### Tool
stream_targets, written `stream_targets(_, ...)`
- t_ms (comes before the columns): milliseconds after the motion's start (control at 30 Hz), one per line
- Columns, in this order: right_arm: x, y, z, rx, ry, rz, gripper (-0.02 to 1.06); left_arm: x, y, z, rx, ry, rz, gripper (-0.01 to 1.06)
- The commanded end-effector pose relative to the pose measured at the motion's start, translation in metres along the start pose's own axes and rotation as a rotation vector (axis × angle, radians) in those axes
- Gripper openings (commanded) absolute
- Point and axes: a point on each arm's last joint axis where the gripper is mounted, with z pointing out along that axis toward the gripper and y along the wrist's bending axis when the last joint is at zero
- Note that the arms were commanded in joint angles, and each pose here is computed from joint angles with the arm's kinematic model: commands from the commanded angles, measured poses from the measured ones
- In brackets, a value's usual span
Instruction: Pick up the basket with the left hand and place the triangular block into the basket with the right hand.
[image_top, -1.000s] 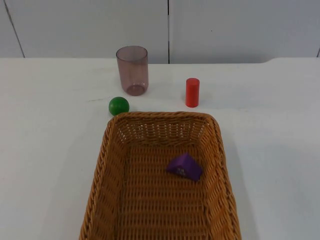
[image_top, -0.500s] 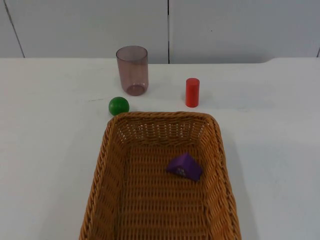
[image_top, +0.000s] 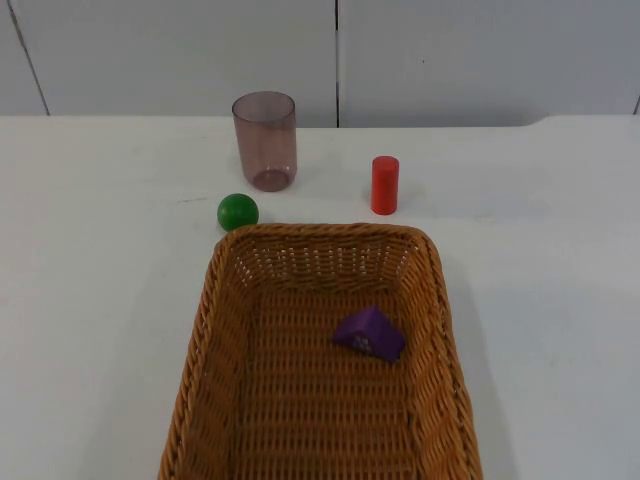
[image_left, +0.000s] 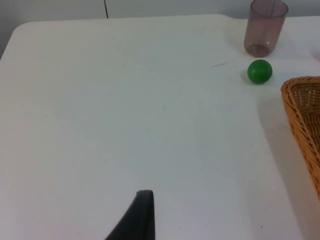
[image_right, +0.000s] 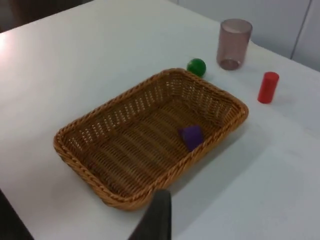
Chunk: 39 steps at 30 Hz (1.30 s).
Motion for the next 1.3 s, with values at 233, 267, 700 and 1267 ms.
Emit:
stream_targets(233,0.003,0.001,-0.009,-0.017,0.076,-0.003,0.80,0.001,0.000,0.000,-0.006,0.000,-0.003,1.05)
stream_targets(267,0.010,0.000,-0.010,-0.014,0.153,-0.016,0.80,0.001,0.000,0.000,-0.006,0.000,-0.003,1.05)
stream_targets(700,0.017,0.003,-0.005,-0.041,0.187,-0.028,0.80,0.001,0.000,0.000,-0.005,0.000,-0.005,1.05)
stream_targets(1267,0.017,0.003,-0.005,-0.041,0.189,-0.028,1.05,0.001,-0.001,0.000,0.005,0.001,-0.003,1.05)
